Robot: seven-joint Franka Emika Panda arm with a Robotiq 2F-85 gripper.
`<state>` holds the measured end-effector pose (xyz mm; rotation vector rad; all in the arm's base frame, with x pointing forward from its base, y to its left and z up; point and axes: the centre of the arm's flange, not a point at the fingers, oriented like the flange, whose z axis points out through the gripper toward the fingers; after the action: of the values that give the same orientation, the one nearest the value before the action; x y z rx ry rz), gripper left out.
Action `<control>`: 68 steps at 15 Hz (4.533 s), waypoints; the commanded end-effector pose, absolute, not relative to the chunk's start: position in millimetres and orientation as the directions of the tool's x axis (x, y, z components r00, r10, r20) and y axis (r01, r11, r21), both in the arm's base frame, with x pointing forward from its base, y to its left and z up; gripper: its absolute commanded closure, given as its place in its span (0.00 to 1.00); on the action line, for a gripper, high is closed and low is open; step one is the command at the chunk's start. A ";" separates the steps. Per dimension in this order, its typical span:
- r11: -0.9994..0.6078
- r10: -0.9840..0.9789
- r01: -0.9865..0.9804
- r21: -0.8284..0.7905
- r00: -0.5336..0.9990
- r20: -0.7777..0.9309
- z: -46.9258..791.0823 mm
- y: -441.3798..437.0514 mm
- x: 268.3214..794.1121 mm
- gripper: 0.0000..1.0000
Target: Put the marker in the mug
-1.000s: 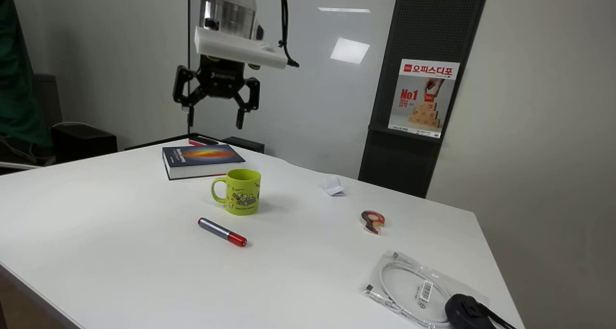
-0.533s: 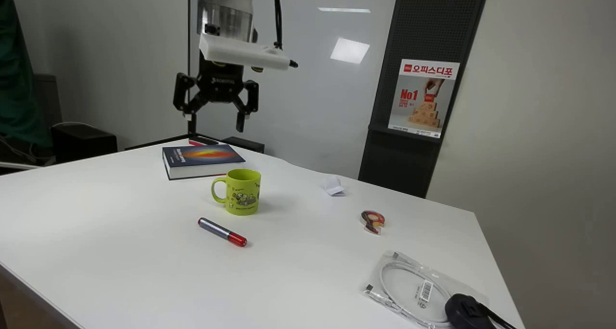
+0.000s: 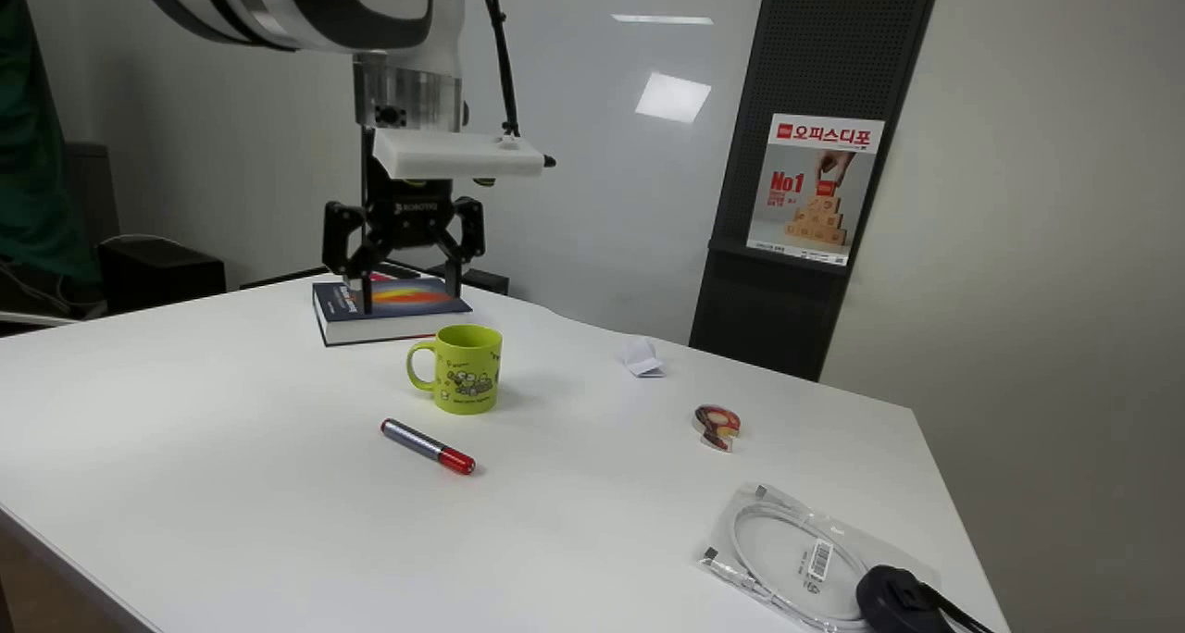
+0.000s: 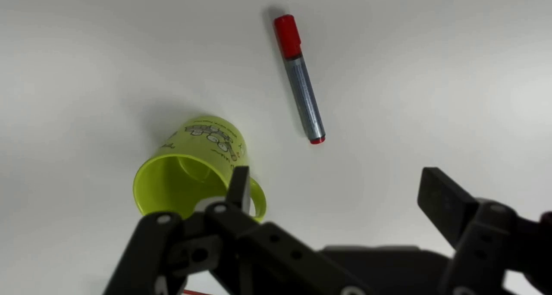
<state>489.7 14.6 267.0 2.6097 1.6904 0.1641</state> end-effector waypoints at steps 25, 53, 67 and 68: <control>-0.346 0.937 0.936 0.071 0.348 -0.018 166.2 -1.8 472.6 0.00; -0.338 0.936 0.936 0.102 0.345 -0.066 112.6 5.3 511.4 0.94; -0.598 0.784 0.796 -0.095 0.557 -0.273 325.4 18.9 536.1 0.94; -0.638 0.756 0.762 -0.115 0.591 -0.281 331.5 13.5 544.6 0.94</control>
<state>515.4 20.9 303.3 2.6668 1.5014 -0.4014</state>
